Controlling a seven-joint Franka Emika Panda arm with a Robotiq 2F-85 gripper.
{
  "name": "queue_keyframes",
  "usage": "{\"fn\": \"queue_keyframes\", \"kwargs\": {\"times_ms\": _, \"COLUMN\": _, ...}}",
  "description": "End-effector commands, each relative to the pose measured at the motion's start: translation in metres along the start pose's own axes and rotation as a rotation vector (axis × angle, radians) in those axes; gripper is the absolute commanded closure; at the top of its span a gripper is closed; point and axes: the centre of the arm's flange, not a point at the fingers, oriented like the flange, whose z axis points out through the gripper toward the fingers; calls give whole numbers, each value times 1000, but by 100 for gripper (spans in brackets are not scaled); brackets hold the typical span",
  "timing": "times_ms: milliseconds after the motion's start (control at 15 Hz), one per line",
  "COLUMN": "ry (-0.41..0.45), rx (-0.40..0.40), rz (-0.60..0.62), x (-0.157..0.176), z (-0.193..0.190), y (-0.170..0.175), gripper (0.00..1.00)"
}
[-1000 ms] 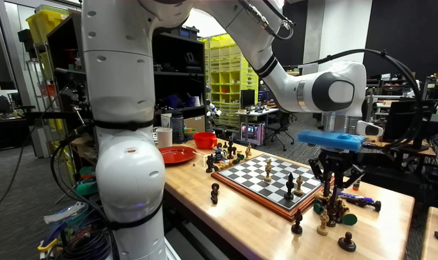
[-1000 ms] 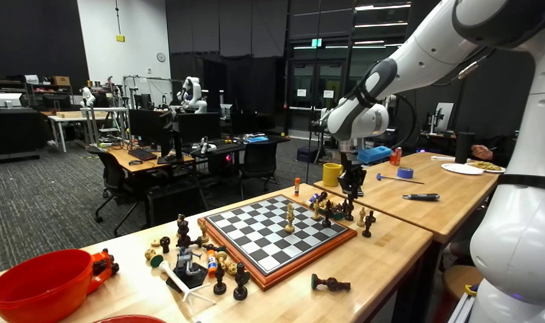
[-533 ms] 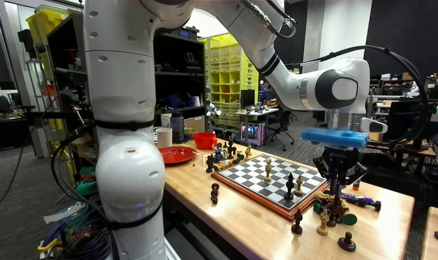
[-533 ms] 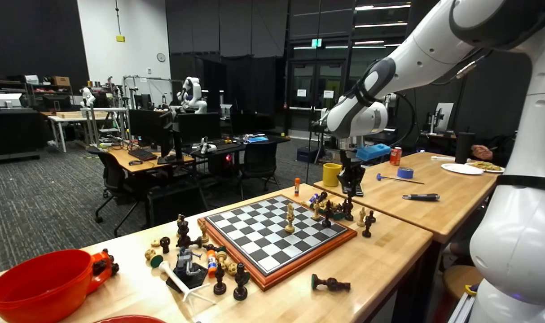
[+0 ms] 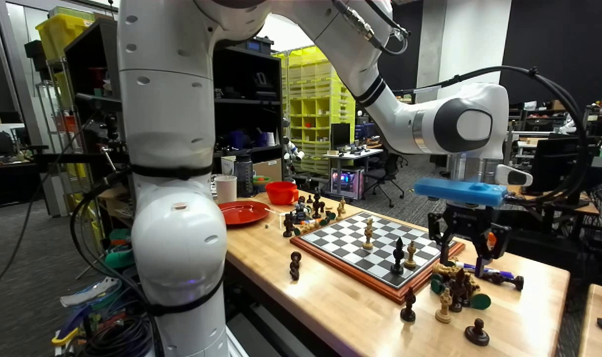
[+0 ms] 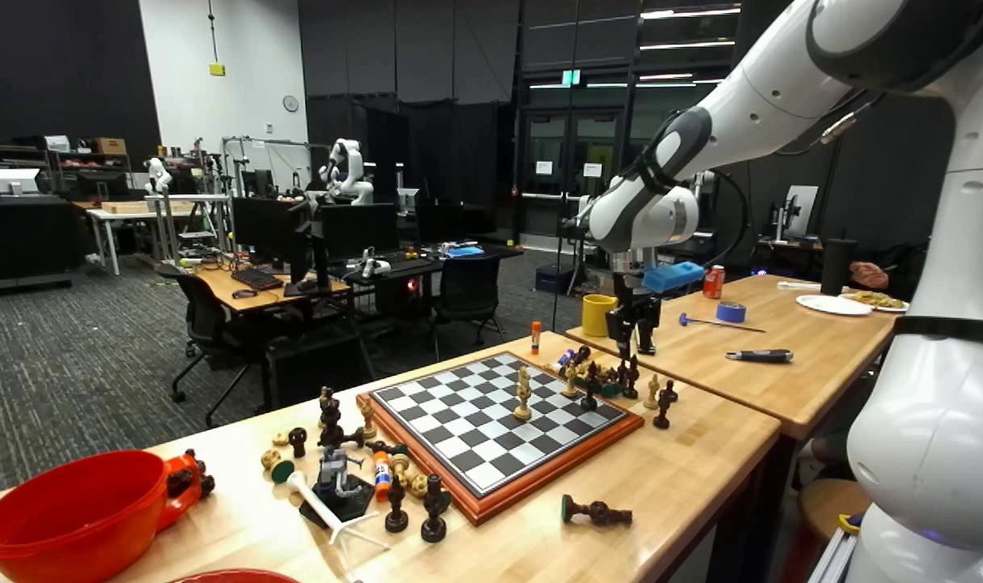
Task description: Pick up the black chess piece and put it on the chess board
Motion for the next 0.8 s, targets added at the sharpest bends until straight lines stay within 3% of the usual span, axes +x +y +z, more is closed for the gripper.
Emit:
{"fn": "queue_keyframes", "kwargs": {"times_ms": 0, "ry": -2, "rx": 0, "rz": 5, "x": 1, "z": 4, "y": 4, "gripper": 2}}
{"fn": "queue_keyframes", "kwargs": {"times_ms": 533, "ry": -21, "rx": -1, "rz": 9, "x": 5, "z": 14, "y": 3, "gripper": 0}}
{"fn": "queue_keyframes", "kwargs": {"times_ms": 600, "ry": -21, "rx": 1, "rz": 8, "x": 5, "z": 14, "y": 3, "gripper": 25}}
{"fn": "queue_keyframes", "kwargs": {"times_ms": 733, "ry": -24, "rx": 0, "rz": 6, "x": 6, "z": 15, "y": 4, "gripper": 32}}
